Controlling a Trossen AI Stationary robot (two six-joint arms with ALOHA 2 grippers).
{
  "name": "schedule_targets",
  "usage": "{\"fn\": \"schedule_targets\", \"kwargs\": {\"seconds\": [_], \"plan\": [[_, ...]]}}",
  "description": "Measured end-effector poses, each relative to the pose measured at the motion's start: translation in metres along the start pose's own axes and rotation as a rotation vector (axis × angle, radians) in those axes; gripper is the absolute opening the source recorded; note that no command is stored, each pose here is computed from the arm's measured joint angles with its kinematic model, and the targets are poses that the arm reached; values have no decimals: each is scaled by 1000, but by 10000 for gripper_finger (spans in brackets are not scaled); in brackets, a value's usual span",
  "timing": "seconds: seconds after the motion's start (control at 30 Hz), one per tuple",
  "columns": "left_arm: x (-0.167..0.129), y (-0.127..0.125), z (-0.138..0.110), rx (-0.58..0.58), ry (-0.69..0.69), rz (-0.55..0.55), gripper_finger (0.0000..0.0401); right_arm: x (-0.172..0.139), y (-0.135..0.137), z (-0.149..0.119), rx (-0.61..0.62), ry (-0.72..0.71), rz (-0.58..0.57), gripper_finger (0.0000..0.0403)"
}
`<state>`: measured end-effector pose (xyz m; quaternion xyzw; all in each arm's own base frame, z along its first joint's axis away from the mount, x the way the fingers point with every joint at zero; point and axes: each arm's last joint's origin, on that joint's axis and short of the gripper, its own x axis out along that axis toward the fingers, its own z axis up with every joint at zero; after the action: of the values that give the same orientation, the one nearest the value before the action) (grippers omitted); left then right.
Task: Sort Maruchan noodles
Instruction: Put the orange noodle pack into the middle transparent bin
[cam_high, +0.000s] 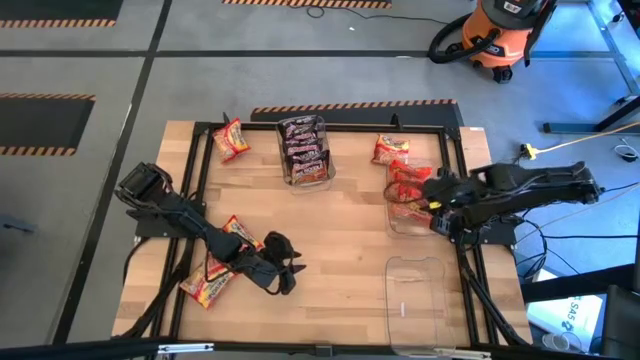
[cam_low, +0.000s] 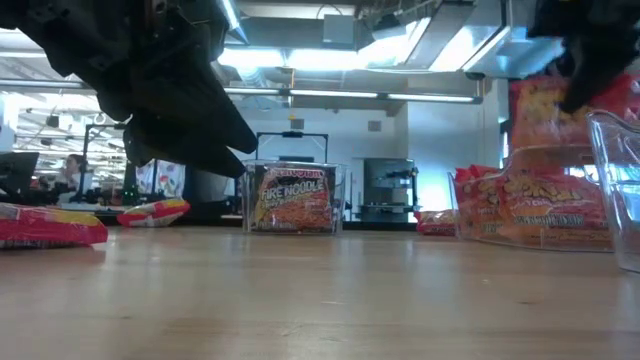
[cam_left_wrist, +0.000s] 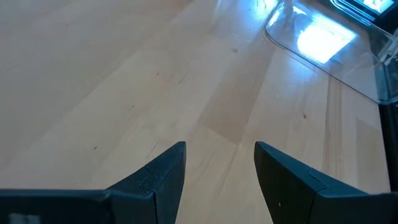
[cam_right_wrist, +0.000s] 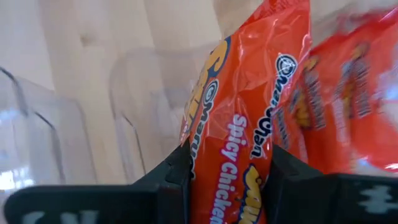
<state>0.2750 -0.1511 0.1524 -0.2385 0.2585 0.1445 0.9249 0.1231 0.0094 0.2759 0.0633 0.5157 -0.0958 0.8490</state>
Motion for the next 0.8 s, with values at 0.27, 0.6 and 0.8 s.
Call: {"fn": "schedule_targets", "kwargs": {"seconds": [0.27,0.6,0.8], "plan": [[1,1,1,-2,-2,3,185,46,8,-6,-8,94,52,99],[2,3,3,-8,-6,12,186,83,16,-1,-19,215,61,99],[2,3,3,-8,-1,8,185,92,18,0,-23,260,45,99]]}}
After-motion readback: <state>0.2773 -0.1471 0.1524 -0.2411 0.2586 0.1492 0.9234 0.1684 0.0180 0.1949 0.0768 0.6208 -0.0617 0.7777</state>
